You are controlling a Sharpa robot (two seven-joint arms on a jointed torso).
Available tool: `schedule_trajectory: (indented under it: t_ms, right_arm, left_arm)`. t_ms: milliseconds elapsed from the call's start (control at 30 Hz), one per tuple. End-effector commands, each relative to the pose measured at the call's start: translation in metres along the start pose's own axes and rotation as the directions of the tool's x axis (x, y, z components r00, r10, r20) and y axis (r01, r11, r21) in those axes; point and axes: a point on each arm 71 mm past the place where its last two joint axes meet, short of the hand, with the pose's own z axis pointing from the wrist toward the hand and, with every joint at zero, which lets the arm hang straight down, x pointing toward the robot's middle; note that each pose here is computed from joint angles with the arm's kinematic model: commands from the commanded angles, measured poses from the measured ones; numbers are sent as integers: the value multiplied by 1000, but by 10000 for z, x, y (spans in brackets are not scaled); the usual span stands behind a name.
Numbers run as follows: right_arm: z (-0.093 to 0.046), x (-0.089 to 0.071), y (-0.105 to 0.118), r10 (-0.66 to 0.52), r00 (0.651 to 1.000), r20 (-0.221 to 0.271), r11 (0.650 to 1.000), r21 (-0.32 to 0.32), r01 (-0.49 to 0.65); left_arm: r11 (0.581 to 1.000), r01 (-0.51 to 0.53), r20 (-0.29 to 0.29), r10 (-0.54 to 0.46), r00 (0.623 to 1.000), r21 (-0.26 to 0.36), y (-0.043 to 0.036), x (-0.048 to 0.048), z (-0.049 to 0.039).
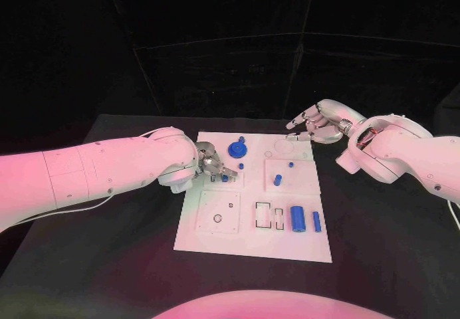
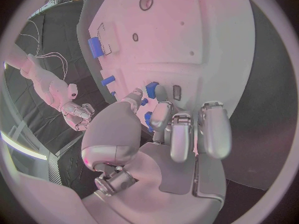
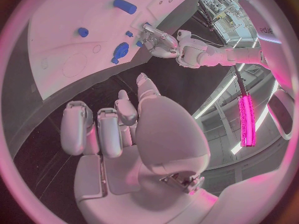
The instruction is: Assemble the parts on the task board
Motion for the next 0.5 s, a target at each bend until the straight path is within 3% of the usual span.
schedule_trajectory:
  t_ms: [33,267,500]
  right_arm:
    - [5,-7,12,-3,1000,-3,1000,-8,3]
    - [8,-16,-2,-4,1000,0,1000,-6,4]
    - [12,-31,-25,-6,1000,4,1000,-1,6]
  left_arm:
    - [1000,5,3,-5,1000,-10,36,5,-12]
    - [1000,26,19,-26,999,11,43,-102,-92]
    - [998,32,34,-34,999,60,-18,-384,-227]
